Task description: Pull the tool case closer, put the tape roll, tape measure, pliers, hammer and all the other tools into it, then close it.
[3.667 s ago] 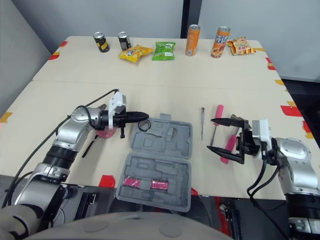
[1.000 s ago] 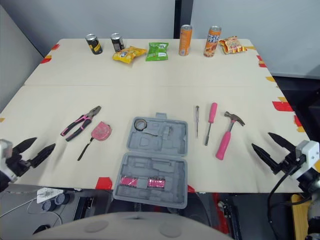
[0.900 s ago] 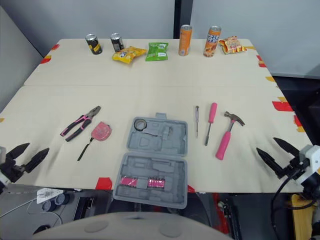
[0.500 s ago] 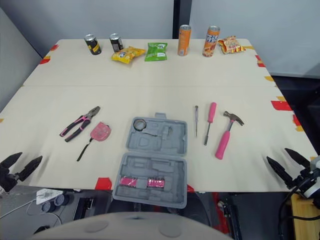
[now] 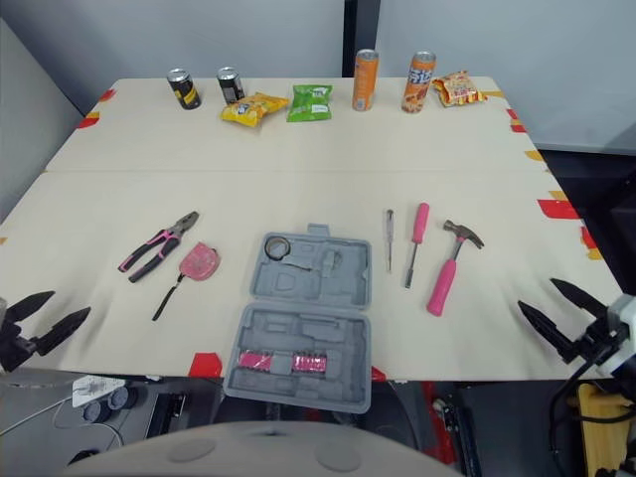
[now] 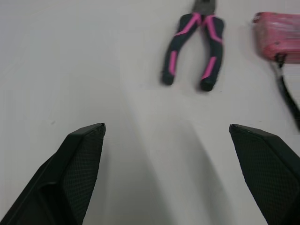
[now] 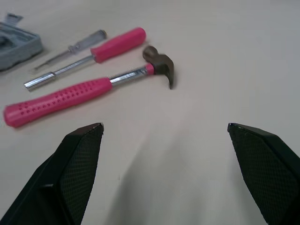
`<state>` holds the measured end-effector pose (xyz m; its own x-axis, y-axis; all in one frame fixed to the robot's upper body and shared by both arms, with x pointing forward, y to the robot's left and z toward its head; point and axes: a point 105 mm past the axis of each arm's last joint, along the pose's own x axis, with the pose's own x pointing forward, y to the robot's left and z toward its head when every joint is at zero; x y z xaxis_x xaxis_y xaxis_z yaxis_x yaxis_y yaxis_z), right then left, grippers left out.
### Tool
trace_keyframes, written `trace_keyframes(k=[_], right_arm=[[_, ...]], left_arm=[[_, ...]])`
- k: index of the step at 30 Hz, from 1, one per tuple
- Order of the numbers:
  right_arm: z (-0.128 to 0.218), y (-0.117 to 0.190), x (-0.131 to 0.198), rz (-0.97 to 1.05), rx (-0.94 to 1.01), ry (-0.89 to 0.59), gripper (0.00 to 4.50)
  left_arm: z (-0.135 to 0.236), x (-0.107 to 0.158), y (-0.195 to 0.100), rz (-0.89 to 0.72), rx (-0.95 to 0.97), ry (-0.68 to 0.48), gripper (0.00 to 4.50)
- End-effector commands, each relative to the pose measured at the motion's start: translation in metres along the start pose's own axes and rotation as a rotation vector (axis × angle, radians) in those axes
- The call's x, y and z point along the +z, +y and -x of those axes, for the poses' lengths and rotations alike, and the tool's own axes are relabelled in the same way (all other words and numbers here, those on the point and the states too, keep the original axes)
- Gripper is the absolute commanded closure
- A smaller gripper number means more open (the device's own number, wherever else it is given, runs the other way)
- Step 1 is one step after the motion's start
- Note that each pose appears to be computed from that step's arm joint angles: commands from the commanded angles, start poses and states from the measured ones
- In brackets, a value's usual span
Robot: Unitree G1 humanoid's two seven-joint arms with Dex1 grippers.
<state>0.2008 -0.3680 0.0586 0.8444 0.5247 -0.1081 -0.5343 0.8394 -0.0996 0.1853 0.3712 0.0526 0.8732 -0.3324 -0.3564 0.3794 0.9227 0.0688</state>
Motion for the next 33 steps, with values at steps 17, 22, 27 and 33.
trace_keyframes(k=[17,22,27,33], right_arm=[[-0.088,0.113,0.109,0.115,0.699,-0.22,0.0],[-0.089,0.121,0.111,0.173,0.791,-0.189,0.0],[-0.09,0.116,0.107,0.227,0.825,-0.153,0.0],[-0.092,0.113,0.108,0.235,0.807,-0.163,0.0]], left_arm=[[-0.073,0.016,-0.09,-0.067,-0.179,-0.047,0.05],[-0.086,0.013,-0.096,-0.062,-0.135,-0.059,0.05],[-0.102,0.014,-0.097,-0.041,-0.105,-0.068,0.05],[-0.105,0.01,-0.098,-0.039,-0.104,-0.056,0.56]])
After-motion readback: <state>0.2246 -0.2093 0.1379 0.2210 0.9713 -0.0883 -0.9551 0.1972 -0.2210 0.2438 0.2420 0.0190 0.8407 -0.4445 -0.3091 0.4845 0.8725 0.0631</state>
